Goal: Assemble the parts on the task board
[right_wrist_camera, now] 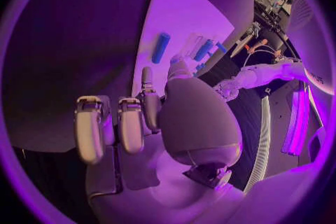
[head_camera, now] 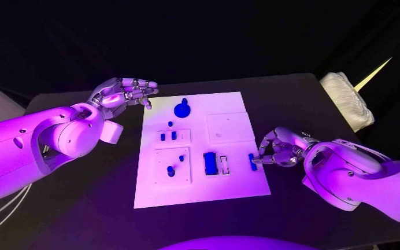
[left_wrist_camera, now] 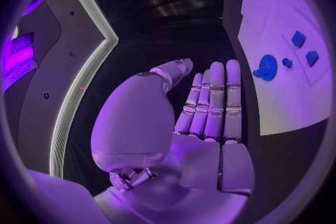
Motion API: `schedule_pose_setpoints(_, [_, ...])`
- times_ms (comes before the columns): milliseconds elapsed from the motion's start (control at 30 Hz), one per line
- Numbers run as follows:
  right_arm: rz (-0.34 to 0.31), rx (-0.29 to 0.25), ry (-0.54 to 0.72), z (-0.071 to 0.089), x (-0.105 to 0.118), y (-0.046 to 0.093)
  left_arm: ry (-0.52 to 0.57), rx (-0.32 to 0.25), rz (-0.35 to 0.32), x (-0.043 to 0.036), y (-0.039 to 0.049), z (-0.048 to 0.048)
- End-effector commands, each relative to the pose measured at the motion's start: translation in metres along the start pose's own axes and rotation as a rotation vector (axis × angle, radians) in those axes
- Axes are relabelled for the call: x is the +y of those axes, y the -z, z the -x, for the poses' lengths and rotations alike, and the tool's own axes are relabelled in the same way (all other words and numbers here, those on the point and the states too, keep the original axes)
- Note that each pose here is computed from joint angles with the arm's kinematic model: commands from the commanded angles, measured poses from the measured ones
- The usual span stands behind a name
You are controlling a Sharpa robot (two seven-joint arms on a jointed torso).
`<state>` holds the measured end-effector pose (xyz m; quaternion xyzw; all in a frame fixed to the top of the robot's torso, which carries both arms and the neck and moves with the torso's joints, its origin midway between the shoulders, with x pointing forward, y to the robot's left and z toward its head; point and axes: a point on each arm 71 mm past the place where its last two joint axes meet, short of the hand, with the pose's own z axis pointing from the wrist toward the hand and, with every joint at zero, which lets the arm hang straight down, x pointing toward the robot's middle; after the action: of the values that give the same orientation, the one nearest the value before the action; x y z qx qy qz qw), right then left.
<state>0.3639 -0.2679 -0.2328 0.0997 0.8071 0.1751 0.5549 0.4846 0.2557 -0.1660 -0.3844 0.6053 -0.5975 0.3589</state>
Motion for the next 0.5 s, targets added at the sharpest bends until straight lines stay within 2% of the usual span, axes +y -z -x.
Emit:
schedule_pose_setpoints(33, [0.005,0.002,0.065,-0.005,0.001,-0.002,0.01,0.013,-0.011,-0.001,-0.0001,-0.0019])
schedule_pose_setpoints(500, [-0.004,0.048,0.098,-0.028,0.007,-0.012,0.01,0.013,-0.009,-0.001,0.001,-0.0008])
